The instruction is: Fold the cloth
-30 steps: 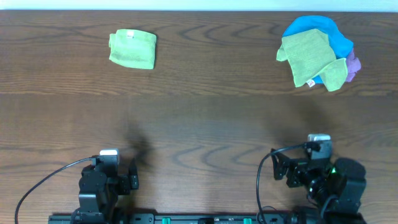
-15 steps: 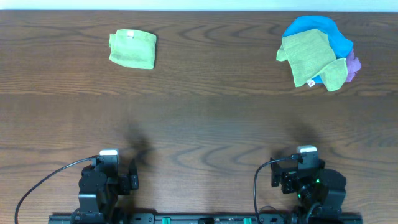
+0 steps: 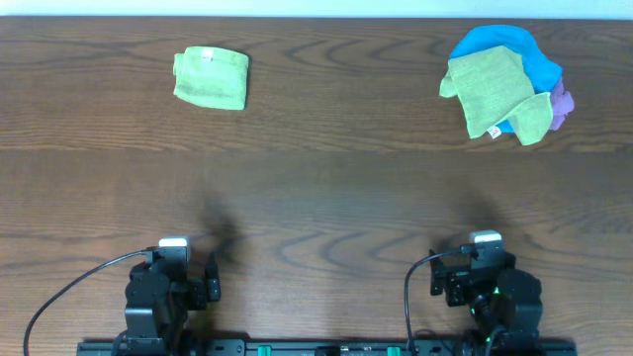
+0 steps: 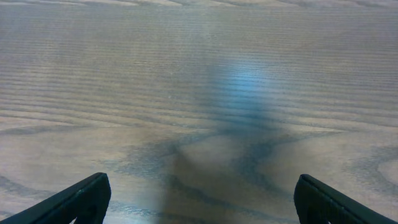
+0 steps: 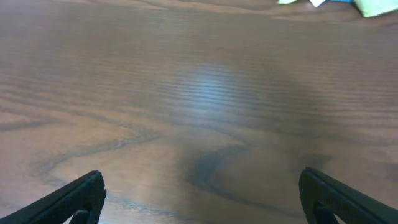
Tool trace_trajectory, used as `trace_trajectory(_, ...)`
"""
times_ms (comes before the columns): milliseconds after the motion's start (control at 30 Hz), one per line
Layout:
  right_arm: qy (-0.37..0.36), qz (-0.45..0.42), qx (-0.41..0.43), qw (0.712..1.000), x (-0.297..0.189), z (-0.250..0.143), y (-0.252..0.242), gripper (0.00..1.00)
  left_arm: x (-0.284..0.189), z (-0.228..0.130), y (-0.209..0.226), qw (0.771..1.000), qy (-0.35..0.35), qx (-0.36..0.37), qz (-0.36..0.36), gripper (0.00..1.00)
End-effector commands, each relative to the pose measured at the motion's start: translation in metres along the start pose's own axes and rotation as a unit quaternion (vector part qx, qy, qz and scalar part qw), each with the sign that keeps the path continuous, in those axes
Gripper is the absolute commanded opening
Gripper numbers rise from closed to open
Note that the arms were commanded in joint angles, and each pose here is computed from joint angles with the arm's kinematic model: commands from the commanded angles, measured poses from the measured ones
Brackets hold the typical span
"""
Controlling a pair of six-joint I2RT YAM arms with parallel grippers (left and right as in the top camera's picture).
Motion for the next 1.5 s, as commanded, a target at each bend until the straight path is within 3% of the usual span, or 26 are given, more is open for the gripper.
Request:
trace_trajectory(0,0.002,-0.029,0.021,0.999,0.0021,-0.0035,-0.0059,0.99,0.0007,-0.0124,0.0033,0.999,0.029,0.019,0.014,0.95)
trace_trajectory(200,-0.001,-0.048,0.079,0.996,0.0018,-0.0036,-0.0101,0.99,0.0007,-0.0124,0.0033,0.999,0.029,0.019,0.014,0.95)
trace_trajectory(1467,-0.002,-0.048,0.078,0.996,0.0018,-0.0032,-0.0101,0.99,0.0007,-0.0125,0.0033,0.999,0.029,0.019,0.014,0.95)
Point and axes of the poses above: each gripper's point midway between its finger pads, its own x axis out along the fingers, its own y axis along the line the jaws close on, z = x × y, the point moved 6 cm from there along -x, back along the fingers, and after that the axes turned 1 degree about x, right-handed, at the moved point
